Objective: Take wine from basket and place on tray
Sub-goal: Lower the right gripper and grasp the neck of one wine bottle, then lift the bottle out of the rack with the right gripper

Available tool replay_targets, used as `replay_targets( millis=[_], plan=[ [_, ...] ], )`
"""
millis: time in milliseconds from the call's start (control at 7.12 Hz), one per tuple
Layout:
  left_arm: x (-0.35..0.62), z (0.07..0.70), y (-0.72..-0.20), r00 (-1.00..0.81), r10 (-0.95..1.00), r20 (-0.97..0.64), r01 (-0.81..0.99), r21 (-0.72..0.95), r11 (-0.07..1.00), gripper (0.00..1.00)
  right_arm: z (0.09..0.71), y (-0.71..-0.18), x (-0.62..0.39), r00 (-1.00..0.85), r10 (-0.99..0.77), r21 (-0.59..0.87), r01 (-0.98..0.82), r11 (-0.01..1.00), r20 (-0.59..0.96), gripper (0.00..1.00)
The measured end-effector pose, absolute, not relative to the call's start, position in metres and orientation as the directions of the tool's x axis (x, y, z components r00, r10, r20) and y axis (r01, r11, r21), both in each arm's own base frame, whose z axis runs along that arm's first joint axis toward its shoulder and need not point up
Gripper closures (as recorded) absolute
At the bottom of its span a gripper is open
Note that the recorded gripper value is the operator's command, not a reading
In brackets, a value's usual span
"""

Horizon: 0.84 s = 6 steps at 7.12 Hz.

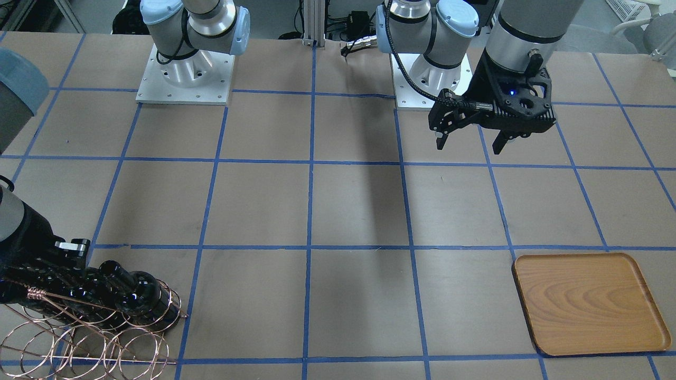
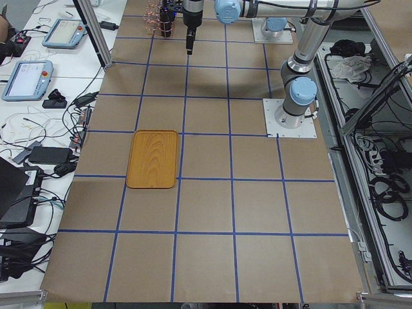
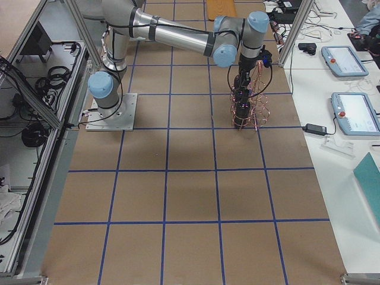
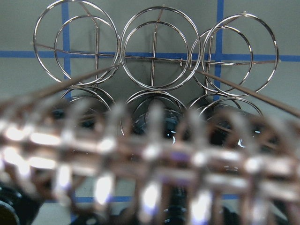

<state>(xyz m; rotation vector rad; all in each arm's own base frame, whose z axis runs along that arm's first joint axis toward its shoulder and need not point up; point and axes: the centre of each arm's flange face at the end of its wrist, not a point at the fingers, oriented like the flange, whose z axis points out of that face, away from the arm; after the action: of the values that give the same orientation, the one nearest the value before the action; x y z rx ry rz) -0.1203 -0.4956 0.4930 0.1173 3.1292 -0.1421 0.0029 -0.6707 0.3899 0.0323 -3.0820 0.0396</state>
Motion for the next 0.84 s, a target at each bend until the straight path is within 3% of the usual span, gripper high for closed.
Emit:
replay_targets(
  millis=[421,842],
  plan=[
    [-0.12,0.493,-0.496,-0.997,0.075,-0.01,0.076,-0.091,0.993,0.0,0.435,-0.656,0.005,-0.998,-0.005,-0.091,-0.011,0.996,0.065,0.73],
    [-0.117,0.494,-0.498,-0.998,0.068,-0.013,0.069,-0.097,0.993,0.0,0.53,-0.591,0.019,-0.997,0.004,-0.132,-0.006,0.991,0.072,0.74]
  ],
)
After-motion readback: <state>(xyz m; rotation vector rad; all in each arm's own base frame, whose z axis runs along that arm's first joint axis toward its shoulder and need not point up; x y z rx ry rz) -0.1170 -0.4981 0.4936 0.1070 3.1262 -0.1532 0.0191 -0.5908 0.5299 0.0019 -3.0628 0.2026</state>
